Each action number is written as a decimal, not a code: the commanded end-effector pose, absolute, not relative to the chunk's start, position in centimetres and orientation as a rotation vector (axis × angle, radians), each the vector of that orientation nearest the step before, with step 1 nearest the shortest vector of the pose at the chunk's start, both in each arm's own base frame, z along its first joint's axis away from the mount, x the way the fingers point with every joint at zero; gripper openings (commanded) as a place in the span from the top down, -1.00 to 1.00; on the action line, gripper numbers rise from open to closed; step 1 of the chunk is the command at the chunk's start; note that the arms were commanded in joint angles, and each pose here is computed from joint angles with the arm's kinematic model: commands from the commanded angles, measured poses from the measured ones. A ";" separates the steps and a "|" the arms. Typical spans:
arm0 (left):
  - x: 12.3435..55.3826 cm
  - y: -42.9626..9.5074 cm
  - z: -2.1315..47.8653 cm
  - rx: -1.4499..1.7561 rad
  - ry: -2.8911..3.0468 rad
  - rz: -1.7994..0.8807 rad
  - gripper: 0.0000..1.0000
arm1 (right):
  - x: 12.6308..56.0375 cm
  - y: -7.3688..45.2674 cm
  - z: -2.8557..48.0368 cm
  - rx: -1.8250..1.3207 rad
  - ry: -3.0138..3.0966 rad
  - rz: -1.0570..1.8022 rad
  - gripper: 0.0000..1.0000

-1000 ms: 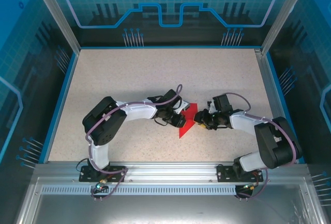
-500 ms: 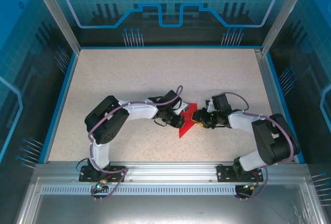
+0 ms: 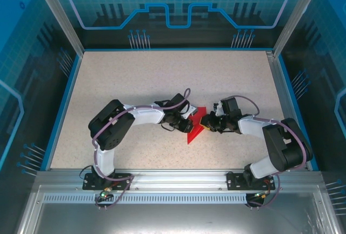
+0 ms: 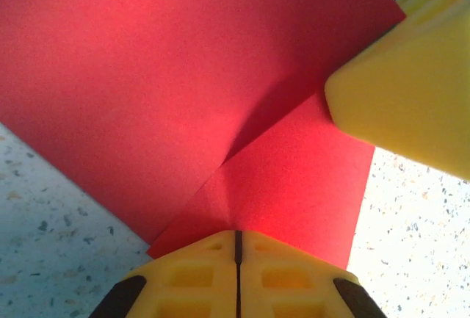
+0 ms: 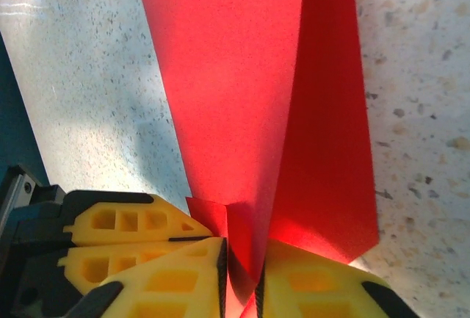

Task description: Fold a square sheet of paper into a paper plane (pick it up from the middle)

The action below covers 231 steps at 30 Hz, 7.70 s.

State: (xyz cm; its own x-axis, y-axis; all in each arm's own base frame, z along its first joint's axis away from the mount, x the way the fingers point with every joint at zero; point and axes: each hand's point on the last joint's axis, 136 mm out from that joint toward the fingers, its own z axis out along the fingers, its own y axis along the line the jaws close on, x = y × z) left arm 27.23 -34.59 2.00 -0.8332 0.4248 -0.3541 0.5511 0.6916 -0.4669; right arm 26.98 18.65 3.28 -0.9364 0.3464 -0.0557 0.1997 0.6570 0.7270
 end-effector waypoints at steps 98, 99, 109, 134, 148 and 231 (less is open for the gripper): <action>26.1 -33.1 -1.4 0.715 2.743 -0.929 1.00 | 27.3 21.8 3.8 0.206 2.866 0.890 0.90; 26.1 -33.1 -1.4 0.713 2.743 -0.933 1.00 | 27.4 21.9 3.9 0.206 2.865 0.893 0.90; 26.1 -33.0 -0.9 0.671 2.718 -1.008 1.00 | 27.9 22.3 3.3 0.220 2.866 0.913 0.89; 27.0 -33.2 2.4 0.608 2.614 -1.119 1.00 | 27.3 22.2 1.4 0.177 2.947 0.862 0.89; 26.6 -33.3 3.6 0.588 2.613 -1.165 0.81 | 27.2 22.1 0.7 0.184 2.963 0.852 0.87; 24.5 -32.5 -3.1 0.751 2.776 -0.827 0.91 | 29.2 19.7 4.3 0.351 2.760 1.031 0.50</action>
State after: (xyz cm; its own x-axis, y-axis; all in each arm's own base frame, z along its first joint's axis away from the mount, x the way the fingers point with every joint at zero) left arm 25.38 -34.23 1.23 -0.8615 0.3771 -0.3399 0.5077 0.6491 -0.5665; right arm 29.18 18.21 4.39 -0.9438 0.3155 -0.0988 0.1821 0.7454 0.6413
